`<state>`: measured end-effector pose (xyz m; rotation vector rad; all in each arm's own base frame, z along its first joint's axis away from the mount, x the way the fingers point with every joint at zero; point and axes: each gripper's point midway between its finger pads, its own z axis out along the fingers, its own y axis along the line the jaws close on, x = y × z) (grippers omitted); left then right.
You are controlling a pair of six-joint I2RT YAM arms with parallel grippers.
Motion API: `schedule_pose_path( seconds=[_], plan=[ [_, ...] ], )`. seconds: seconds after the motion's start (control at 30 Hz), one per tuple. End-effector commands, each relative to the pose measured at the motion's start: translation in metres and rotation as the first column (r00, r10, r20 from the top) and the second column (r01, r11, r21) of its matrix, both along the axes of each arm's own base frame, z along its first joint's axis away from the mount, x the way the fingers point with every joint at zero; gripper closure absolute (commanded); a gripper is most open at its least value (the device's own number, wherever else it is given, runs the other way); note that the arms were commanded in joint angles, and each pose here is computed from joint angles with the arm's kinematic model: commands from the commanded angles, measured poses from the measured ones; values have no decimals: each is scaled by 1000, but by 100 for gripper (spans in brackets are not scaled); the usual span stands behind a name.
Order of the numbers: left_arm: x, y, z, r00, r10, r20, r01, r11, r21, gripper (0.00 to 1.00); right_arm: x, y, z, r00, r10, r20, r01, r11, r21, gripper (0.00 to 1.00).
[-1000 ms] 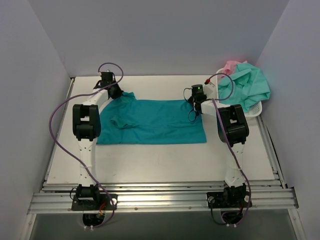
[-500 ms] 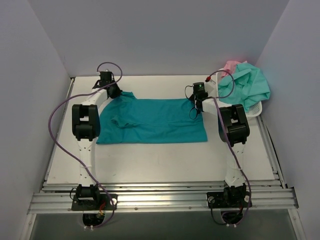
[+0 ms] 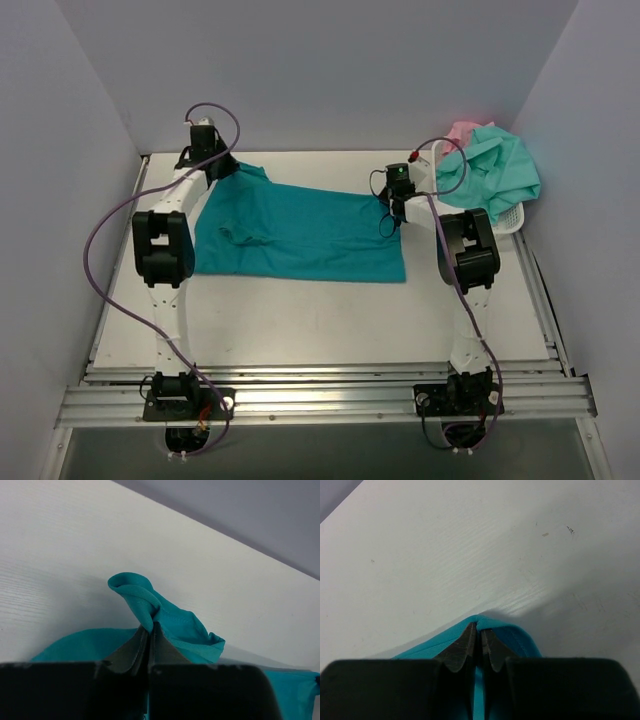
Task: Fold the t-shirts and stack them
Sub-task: Fold the other side of the tshirt into a rectangle
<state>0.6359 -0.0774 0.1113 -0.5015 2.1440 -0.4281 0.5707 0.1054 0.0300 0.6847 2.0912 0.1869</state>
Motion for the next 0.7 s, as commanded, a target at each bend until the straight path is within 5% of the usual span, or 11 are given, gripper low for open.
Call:
schedule_pose_path(
  seconds=[0.0, 0.67],
  plan=[
    [4, -3, 69, 987, -31, 157, 27, 999, 24, 98, 2, -2, 56, 997, 11, 83, -11, 1000, -3, 100],
    [-78, 19, 67, 984, 53, 169, -71, 993, 97, 98, -75, 11, 99, 994, 47, 98, -42, 998, -51, 100]
  ],
)
